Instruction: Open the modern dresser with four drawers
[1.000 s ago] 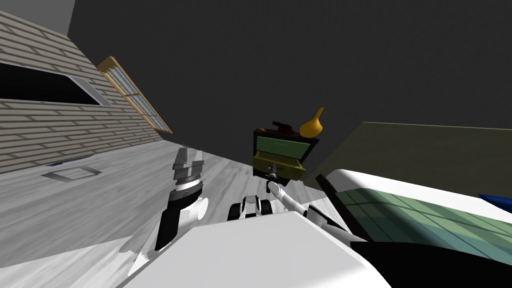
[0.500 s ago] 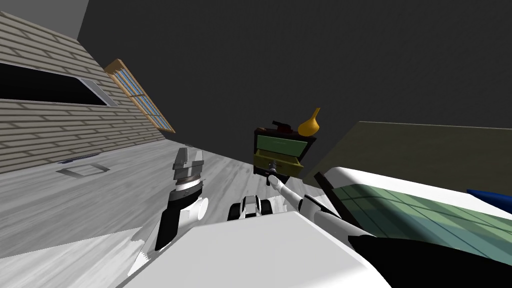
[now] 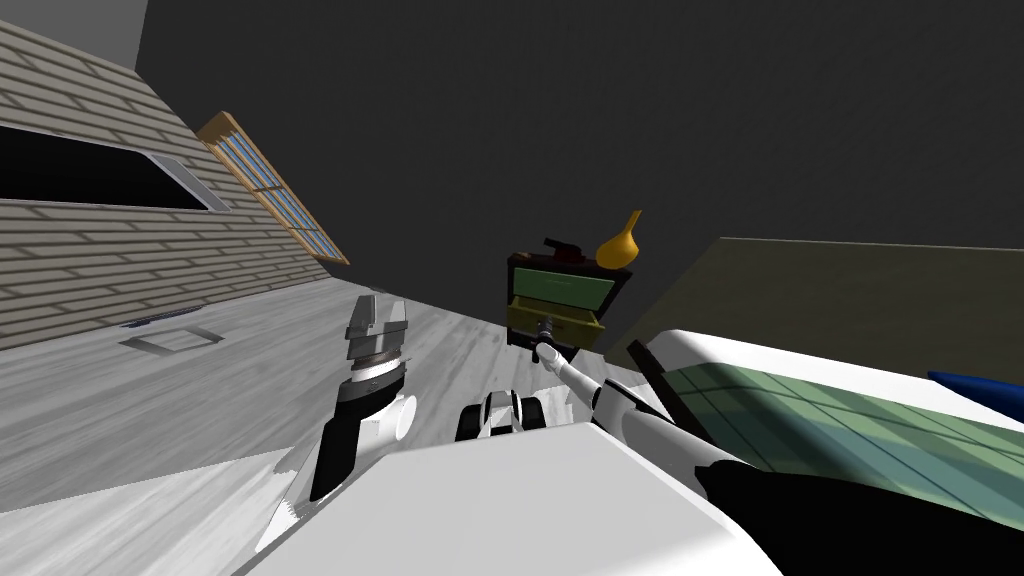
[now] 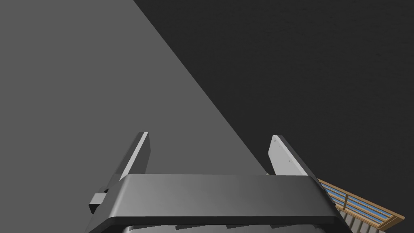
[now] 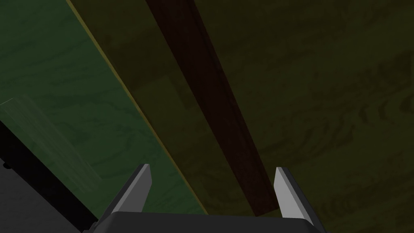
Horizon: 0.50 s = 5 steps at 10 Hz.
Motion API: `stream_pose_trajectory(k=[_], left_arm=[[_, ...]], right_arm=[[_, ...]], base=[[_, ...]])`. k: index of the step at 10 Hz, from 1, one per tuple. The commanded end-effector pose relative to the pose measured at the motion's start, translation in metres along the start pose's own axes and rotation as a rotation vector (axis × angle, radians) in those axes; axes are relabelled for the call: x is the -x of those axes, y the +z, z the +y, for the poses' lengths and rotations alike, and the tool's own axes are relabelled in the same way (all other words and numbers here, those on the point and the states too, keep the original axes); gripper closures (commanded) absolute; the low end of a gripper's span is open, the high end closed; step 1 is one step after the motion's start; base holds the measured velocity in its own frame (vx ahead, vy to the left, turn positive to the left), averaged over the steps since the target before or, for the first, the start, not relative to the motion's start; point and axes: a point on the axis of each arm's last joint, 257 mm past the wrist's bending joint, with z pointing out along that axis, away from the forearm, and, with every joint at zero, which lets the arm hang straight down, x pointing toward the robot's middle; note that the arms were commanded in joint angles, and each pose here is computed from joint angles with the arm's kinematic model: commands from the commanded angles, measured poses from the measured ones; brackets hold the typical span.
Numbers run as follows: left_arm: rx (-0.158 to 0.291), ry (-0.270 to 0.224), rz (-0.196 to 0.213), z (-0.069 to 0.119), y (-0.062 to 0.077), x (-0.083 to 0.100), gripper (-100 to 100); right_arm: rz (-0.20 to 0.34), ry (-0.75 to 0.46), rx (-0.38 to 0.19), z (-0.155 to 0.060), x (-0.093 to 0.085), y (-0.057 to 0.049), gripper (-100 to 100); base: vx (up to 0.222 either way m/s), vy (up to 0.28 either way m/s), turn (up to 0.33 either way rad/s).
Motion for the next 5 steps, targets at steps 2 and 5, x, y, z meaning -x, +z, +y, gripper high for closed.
stream_pose_trajectory(k=[2,5], left_arm=[[0.0,0.0,0.0,0.0,0.0,0.0,0],[0.0,0.0,0.0,0.0,0.0,0.0,0]], right_arm=[[0.005,-0.005,0.011,0.0054,-0.0043,-0.0024,0],[0.01,-0.008,0.022,0.011,-0.0077,-0.0049,0]], base=[[0.0,0.0,0.0],[0.0,0.0,0.0]])
